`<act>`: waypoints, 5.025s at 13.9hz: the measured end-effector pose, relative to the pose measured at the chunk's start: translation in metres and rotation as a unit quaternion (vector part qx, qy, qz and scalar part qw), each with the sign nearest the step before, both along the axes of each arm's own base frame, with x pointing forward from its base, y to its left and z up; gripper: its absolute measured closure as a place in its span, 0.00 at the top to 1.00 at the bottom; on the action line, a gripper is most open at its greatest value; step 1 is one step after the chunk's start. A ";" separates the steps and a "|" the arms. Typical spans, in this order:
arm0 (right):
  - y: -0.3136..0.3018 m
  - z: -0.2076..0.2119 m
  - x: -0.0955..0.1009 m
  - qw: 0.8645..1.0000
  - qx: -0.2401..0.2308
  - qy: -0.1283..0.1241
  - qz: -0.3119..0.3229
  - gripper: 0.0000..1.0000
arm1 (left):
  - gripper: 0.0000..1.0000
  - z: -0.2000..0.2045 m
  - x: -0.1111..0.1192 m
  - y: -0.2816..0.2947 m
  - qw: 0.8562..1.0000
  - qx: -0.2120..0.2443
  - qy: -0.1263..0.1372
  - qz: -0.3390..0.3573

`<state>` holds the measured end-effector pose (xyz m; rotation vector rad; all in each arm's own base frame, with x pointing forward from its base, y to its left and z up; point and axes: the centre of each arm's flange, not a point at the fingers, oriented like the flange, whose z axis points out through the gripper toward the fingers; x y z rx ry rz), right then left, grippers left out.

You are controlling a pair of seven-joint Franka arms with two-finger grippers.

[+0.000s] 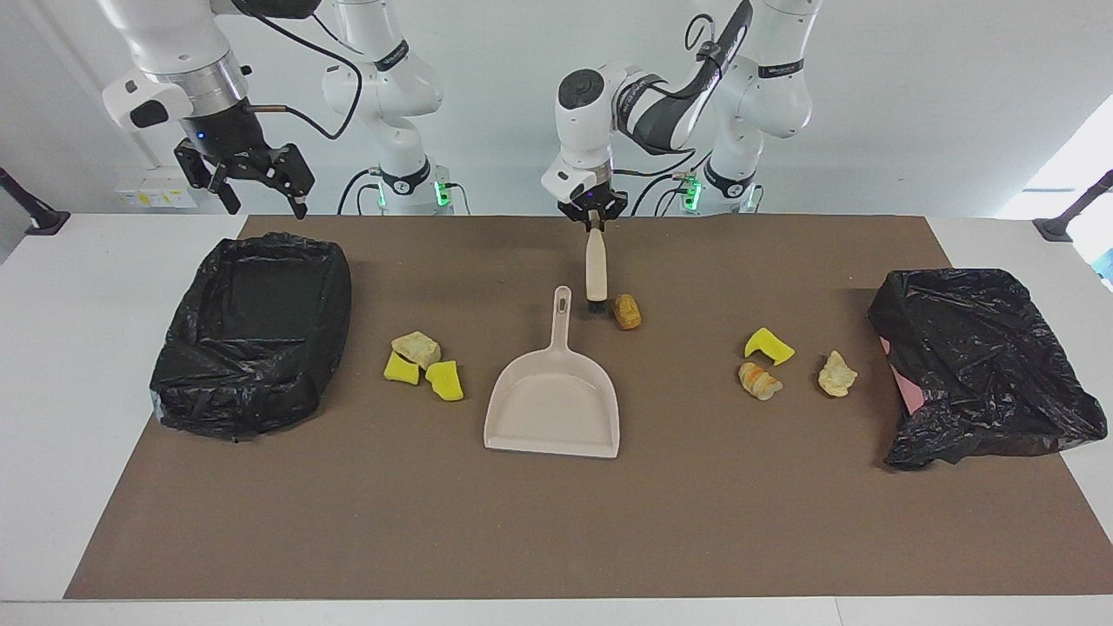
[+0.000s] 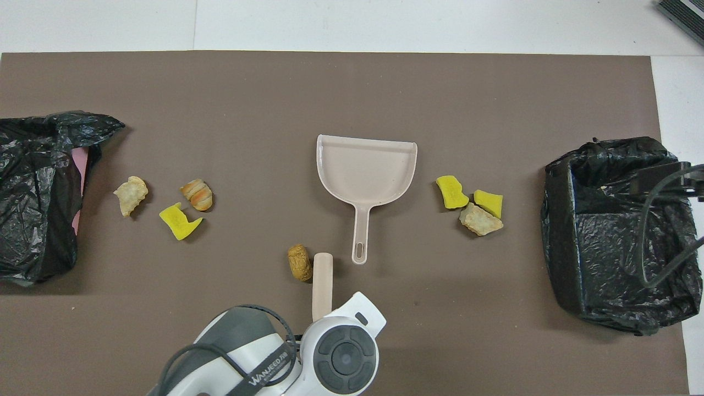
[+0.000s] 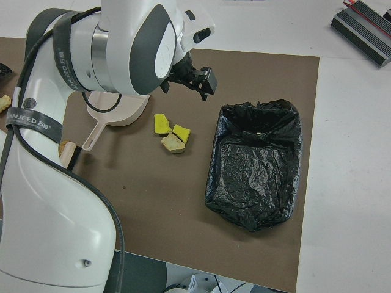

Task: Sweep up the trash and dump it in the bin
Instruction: 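Grasp the wooden brush handle with the left gripper and lift it, then move the brush behind the trash while the right gripper grasps the dustpan, then lower the dustpan beside the trash pieces with the right gripper, then sweep the bread and sponge pieces into the dustpan with the left gripper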

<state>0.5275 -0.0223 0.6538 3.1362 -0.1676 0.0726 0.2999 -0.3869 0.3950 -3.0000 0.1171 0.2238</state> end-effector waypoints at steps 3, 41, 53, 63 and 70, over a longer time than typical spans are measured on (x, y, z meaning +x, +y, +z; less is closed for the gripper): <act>0.039 -0.007 0.003 1.000 0.000 0.005 0.027 1.00 | 0.25 0.016 0.039 0.042 0.999 -0.001 -0.004 0.045; 0.292 -0.224 -0.062 0.910 -0.057 0.082 0.403 0.32 | 0.25 -0.045 0.175 0.299 0.977 -0.003 -0.003 -0.214; 0.272 -0.255 -0.128 0.804 -0.051 0.112 0.582 0.32 | 0.25 -0.050 0.131 0.204 0.982 -0.050 0.017 -0.179; 0.298 -0.289 -0.155 0.813 -0.057 0.103 0.571 0.32 | 0.25 -0.047 0.105 0.150 0.978 -0.108 0.024 -0.180; 0.298 -0.292 -0.155 0.813 -0.057 0.105 0.570 0.32 | 0.25 -0.039 0.069 0.087 0.966 -0.186 0.042 -0.175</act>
